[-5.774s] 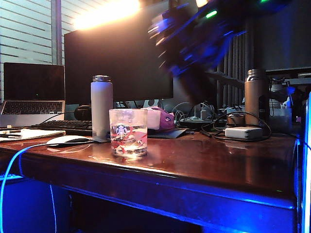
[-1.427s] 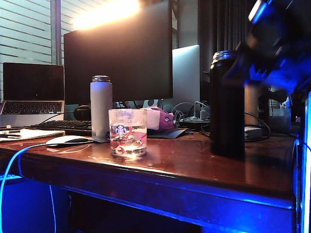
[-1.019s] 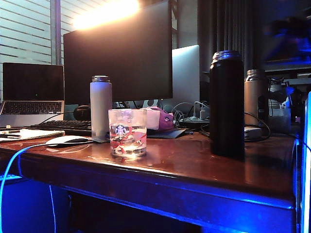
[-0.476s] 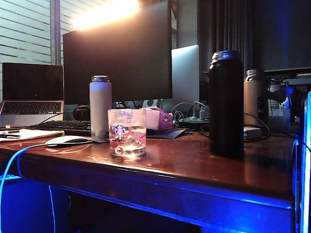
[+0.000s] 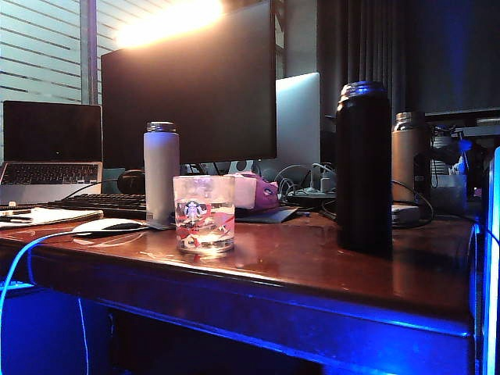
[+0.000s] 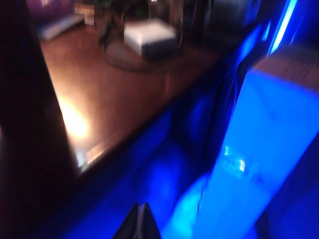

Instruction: Pick up the black thermos, pour a little water from inside into the glass cup, then place the black thermos back on the table.

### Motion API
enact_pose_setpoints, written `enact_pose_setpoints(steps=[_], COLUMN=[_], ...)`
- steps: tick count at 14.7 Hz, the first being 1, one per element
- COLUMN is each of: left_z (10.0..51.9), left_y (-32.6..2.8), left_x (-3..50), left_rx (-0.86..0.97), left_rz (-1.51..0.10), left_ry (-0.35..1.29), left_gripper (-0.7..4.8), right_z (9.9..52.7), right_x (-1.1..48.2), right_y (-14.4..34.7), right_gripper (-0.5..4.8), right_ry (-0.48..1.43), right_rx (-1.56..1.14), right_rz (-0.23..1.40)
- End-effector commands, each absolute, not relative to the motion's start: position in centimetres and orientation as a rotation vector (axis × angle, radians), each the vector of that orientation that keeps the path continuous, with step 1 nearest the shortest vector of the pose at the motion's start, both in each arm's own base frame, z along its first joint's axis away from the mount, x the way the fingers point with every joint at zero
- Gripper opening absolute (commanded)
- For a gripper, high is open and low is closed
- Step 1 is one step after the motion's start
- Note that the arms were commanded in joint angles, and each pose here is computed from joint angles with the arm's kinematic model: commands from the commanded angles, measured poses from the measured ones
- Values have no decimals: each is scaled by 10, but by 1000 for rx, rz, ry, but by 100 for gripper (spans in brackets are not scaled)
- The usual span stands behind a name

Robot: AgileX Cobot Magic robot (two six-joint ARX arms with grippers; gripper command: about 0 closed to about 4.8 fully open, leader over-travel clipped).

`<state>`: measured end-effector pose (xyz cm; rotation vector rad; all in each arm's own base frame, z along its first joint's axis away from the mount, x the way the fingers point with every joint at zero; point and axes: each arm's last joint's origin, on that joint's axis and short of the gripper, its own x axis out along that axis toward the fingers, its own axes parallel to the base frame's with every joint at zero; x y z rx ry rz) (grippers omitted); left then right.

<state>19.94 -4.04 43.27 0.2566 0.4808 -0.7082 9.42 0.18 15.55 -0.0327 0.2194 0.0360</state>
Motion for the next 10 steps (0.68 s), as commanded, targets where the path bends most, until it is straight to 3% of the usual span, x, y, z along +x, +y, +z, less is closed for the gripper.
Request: enact_pose_setpoints(steps=[1, 10], left_z=[435, 435], left_y=[-40, -40], left_x=[199, 199], left_rx=[262, 262], left_rz=[-711, -711], left_ry=[461, 461], left_gripper=[-3, -3], right_z=[152, 152], right_x=[93, 93], right_y=[0, -1], right_gripper=[-5, -5], right_ry=[229, 227], right_rx=[-30, -28], right_rz=[-13, -27])
